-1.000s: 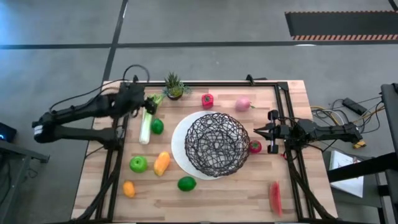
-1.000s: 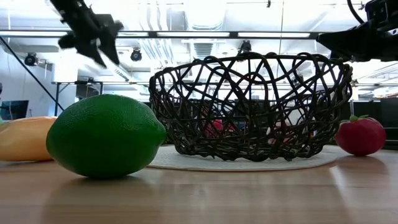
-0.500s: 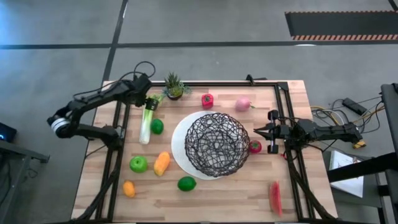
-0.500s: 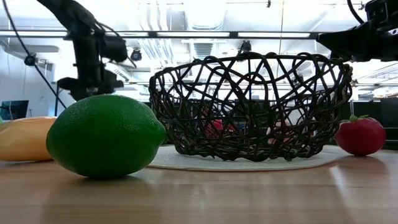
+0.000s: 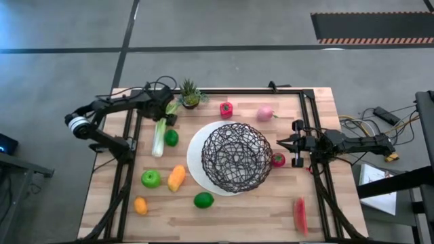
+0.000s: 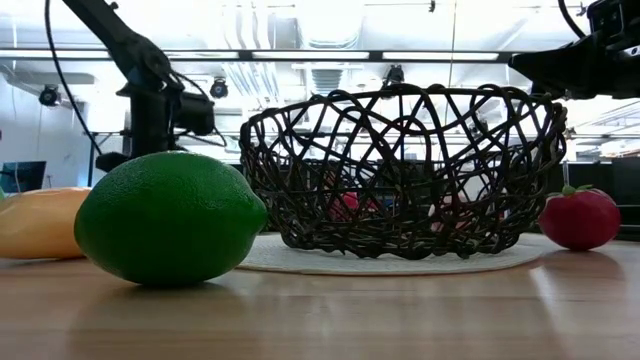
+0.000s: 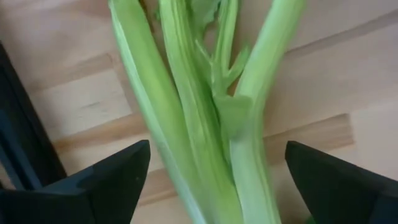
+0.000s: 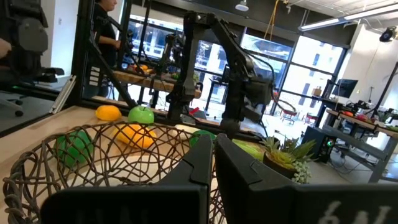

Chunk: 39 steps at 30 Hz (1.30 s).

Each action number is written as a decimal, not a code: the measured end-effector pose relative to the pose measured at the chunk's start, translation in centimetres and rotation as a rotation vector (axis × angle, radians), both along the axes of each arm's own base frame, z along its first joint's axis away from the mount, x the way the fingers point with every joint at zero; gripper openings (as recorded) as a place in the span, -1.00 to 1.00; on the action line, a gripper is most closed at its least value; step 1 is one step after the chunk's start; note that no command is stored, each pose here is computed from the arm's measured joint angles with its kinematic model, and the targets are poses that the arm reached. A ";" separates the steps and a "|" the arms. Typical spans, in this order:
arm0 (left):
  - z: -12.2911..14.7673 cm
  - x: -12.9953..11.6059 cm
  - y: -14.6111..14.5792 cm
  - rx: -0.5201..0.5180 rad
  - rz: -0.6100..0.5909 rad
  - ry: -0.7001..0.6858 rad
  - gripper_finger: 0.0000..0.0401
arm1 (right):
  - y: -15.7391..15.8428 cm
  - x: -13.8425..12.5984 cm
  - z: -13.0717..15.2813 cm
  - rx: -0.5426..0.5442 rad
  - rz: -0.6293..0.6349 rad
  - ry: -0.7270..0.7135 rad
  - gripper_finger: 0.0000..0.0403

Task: Build produce basket
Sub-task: Put the green celery into the wire basket

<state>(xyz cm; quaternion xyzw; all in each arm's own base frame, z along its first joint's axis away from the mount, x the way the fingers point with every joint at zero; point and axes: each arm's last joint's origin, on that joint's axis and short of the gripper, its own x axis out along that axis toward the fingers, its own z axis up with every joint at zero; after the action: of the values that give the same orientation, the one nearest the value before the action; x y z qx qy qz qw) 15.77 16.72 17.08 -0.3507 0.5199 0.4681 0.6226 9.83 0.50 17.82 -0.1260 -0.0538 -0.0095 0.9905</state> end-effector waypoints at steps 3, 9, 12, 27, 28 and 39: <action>-0.9 0.1 0.2 -0.016 0.005 0.018 0.77 | 0.0 0.0 0.0 0.000 0.000 0.000 -0.95; -2.5 0.6 0.6 -0.059 0.001 0.049 0.59 | 0.0 0.0 0.0 0.000 0.000 0.000 -0.95; -3.1 0.7 0.7 -0.084 -0.018 0.064 0.42 | 0.0 0.0 0.0 0.000 0.000 0.000 -0.95; -0.2 -1.1 0.1 0.001 -0.012 0.125 -0.57 | 0.0 0.0 0.0 0.000 0.000 0.000 -0.95; 0.2 -1.4 -0.1 0.013 -0.012 0.143 -0.60 | 0.0 0.0 0.0 0.000 0.000 0.000 -0.95; 7.6 -3.2 -2.1 0.263 -0.041 -0.057 -0.74 | 0.0 0.0 0.0 0.000 0.000 0.000 -0.95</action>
<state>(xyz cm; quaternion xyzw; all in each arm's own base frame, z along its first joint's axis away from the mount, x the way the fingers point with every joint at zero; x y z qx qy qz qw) 12.53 14.64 24.64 -0.2683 0.4431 0.5092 0.6873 9.83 0.50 17.82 -0.1260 -0.0539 -0.0095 0.9905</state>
